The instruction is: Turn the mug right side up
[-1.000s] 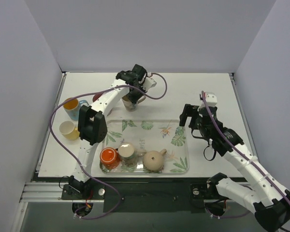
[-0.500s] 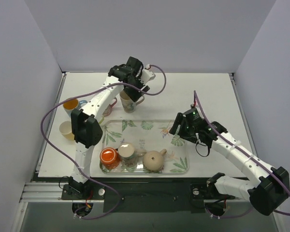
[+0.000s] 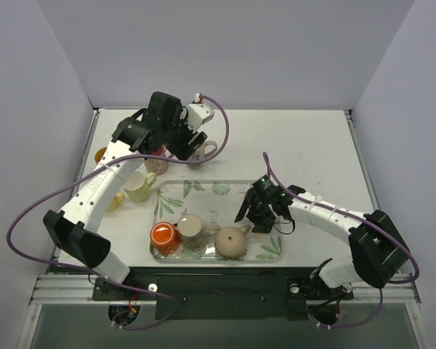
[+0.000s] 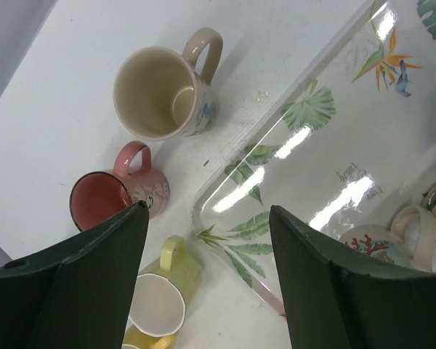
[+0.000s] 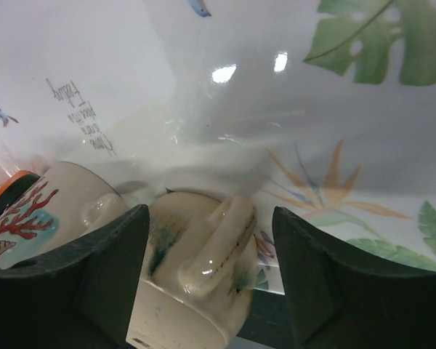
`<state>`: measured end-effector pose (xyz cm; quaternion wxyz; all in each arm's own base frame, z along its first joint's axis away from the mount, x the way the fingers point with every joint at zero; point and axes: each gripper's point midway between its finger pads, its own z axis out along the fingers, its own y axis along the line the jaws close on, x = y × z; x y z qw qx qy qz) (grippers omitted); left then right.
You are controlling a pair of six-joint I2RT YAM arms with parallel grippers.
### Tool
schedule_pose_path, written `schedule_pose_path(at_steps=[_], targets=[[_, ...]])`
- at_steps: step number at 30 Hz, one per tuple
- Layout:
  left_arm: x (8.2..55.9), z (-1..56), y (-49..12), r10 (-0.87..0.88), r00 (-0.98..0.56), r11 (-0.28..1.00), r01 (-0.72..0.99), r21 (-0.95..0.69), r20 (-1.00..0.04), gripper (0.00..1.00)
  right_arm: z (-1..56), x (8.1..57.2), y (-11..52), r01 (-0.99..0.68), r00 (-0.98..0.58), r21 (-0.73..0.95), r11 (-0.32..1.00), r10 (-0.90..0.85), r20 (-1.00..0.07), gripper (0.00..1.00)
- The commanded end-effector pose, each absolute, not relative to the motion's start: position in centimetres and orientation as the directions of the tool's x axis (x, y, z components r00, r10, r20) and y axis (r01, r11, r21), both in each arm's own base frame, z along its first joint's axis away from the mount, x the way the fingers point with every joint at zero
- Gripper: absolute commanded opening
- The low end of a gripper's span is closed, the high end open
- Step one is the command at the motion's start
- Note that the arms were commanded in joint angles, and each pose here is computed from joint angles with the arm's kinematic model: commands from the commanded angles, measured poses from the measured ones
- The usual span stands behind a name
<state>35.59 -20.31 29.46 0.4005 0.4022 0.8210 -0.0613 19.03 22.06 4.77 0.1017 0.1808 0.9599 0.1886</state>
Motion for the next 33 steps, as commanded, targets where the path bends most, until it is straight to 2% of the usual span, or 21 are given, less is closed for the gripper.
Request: schedule_pose_path(at_steps=[1,2,6,9,10,15,20,23,27,33], targets=[[35.8,29.5,-20.5,0.609,-0.311,0.661,0.708,0.250,-0.730,0.77,5.0,19.3,24.4,0.321,-0.915,0.443,0.837,0.394,-0.082,0.60],[35.8,29.5,-20.4,0.611,-0.305,0.661,0.705,0.257,-0.731,0.77,4.6,19.1,24.6,0.316,-0.921,0.430,0.846,0.381,-0.074,0.59],[35.8,29.9,-20.2,0.611,-0.291,0.661,0.699,0.272,-0.736,0.77,3.9,18.6,25.4,0.314,-0.929,0.436,0.844,0.367,-0.042,0.41],[35.8,29.7,-20.5,0.609,-0.294,0.657,0.707,0.261,-0.737,0.77,4.2,18.9,25.5,0.306,-0.929,0.442,0.843,0.366,-0.056,0.25],[35.8,29.5,-20.6,0.610,-0.296,0.654,0.712,0.256,-0.735,0.77,4.4,19.1,25.3,0.302,-0.928,0.436,0.848,0.366,-0.068,0.23],[35.8,29.4,-20.7,0.611,-0.293,0.653,0.712,0.259,-0.735,0.77,5.1,19.3,25.0,0.271,-0.937,0.419,0.866,0.337,-0.090,0.00],[35.7,29.1,-20.9,0.610,-0.297,0.646,0.723,0.244,-0.735,0.77,6.8,20.0,25.1,0.190,-0.947,0.434,0.881,0.281,-0.155,0.00],[35.0,28.9,-21.6,0.601,-0.305,0.629,0.751,0.202,-0.739,0.77,9.7,21.4,25.3,0.026,-0.931,0.478,0.878,0.196,-0.309,0.00],[32.6,28.8,-23.4,0.577,-0.311,0.555,0.827,0.084,-0.756,0.77,12.0,23.0,24.6,-0.143,-0.826,0.503,0.853,0.177,-0.535,0.00],[29.4,28.3,-26.4,0.542,-0.246,0.416,0.909,0.002,-0.803,0.78,14.5,24.3,23.2,-0.318,-0.647,0.449,0.835,0.155,-0.747,0.00]])
